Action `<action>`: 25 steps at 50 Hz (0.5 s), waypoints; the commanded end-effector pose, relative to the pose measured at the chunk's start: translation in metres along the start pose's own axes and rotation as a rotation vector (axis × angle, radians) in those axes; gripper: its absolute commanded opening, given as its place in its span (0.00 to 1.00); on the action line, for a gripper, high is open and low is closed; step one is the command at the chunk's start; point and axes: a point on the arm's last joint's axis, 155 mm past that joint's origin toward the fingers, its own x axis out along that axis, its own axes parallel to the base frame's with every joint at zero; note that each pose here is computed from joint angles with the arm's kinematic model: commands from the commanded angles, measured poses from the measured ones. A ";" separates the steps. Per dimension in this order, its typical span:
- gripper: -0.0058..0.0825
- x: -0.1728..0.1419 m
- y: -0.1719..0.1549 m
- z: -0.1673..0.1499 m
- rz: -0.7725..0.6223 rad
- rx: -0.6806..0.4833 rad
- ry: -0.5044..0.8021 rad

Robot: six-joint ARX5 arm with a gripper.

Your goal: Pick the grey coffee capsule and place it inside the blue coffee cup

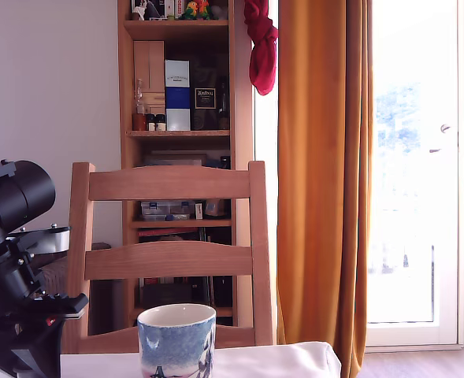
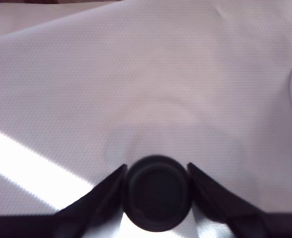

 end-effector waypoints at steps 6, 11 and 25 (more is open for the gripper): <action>0.30 -0.011 -0.016 0.021 -0.072 -0.005 -0.054; 0.30 -0.029 -0.028 0.044 -0.126 -0.016 -0.121; 0.30 -0.086 -0.060 0.099 -0.256 -0.027 -0.291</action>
